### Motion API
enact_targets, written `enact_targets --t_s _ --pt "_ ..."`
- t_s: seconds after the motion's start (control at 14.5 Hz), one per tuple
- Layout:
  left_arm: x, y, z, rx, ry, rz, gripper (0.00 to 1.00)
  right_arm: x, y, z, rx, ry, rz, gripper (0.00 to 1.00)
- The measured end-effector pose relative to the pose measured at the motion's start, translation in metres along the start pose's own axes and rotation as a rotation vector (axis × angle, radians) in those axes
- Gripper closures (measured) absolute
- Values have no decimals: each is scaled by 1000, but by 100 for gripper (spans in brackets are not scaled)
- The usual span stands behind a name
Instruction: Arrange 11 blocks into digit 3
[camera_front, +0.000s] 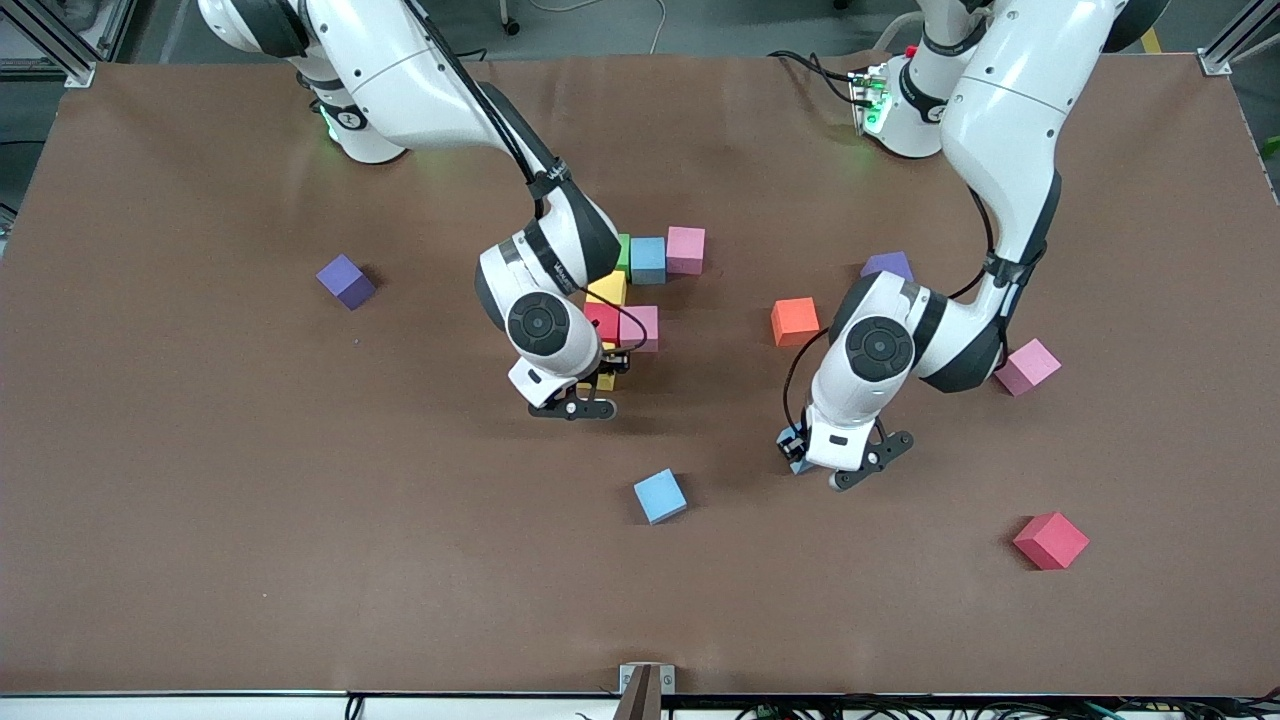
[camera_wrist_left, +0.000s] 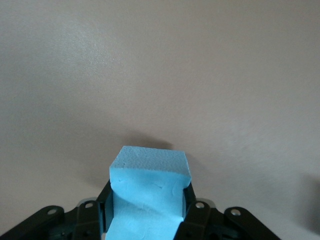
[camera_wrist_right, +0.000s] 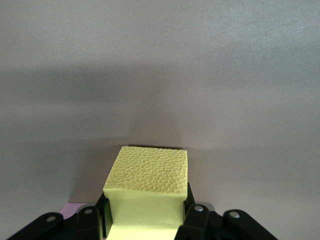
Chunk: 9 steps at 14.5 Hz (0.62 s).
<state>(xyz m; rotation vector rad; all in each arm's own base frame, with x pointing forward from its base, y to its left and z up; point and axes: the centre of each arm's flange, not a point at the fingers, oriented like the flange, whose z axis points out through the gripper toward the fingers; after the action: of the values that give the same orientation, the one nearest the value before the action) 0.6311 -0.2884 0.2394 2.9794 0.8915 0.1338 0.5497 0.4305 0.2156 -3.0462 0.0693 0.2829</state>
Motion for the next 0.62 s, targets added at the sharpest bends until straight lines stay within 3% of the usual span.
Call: enact_targets --t_s 0.21,0.48,0.62 --pt "-8 18 -22 15 -23 -191 95 0 0 1 -1 -1 -1 45" --pt "-58 47 -28 19 -45 -474 95 -1 -1 2 -2 -2 -4 45" --pt "-80 57 -28 25 -46 -622 95 -1 -1 2 -2 -2 -4 32"
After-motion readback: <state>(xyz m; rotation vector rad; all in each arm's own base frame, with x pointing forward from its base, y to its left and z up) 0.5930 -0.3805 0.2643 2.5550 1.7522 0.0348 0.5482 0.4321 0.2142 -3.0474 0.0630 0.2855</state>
